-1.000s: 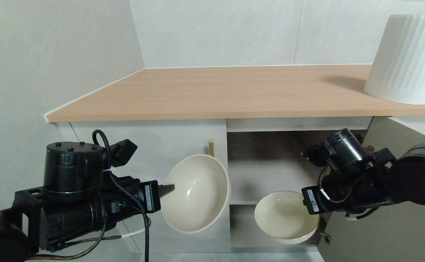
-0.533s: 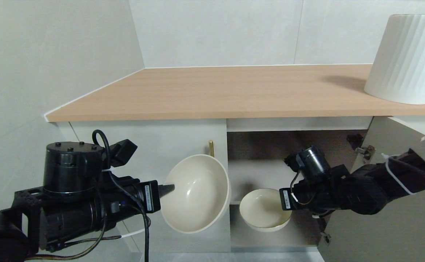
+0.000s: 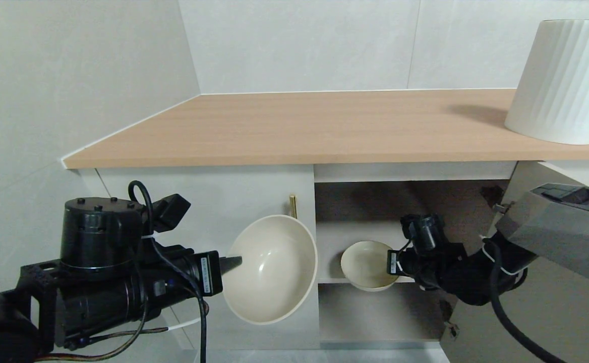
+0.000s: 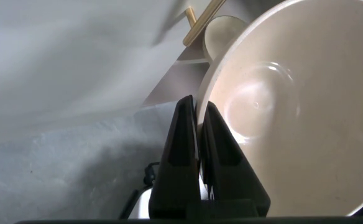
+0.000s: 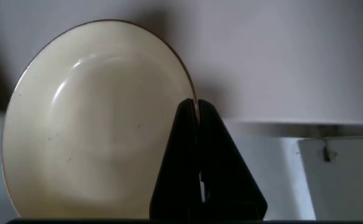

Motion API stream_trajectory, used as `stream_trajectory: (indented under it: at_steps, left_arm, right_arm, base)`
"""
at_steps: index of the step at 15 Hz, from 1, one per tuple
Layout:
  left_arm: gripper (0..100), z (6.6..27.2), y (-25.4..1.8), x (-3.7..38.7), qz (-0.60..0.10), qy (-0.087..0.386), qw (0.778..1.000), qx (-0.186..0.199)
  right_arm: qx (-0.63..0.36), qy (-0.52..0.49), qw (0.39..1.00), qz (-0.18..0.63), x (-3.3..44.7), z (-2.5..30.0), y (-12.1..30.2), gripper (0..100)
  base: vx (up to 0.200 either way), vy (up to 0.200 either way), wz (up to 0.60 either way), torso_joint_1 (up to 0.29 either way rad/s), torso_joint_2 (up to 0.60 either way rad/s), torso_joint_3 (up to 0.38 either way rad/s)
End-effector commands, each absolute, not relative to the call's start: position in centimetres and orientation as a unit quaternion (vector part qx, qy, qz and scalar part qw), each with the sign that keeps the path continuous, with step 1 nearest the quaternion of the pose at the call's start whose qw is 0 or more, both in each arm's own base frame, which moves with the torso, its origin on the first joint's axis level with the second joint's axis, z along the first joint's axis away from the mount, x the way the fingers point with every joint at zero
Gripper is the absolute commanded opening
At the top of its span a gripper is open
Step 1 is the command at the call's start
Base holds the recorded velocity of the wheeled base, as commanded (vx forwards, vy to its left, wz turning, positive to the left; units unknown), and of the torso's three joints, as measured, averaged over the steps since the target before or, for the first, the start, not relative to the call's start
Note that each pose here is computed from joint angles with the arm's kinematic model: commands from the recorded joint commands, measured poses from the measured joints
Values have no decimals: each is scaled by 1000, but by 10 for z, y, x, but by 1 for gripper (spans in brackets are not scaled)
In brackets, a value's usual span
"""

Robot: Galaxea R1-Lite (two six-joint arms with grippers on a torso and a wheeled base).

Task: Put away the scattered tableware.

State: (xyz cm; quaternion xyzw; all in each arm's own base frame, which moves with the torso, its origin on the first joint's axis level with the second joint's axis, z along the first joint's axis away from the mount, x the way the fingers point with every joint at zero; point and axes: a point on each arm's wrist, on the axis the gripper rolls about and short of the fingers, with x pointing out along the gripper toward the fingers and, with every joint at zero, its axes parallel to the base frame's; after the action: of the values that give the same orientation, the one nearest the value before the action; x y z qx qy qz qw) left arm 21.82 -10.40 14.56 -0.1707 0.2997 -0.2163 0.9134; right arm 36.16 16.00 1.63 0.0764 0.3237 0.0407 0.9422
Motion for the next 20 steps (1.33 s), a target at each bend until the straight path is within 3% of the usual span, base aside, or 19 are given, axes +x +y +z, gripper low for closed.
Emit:
stream_trajectory:
  at_steps: [1,20]
  left_arm:
    - [0,145,-104,219,-216,301,913,-171]
    - [0,142,-105,220,-215,306,912,-170]
  right_arm:
    - [71,337,939,16,371,-15,151,0]
    - [91,293,951,-33,428,-36,136,0]
  base:
    - [0,0,0,0,0,0]
    - [0,0,0,0,0,0]
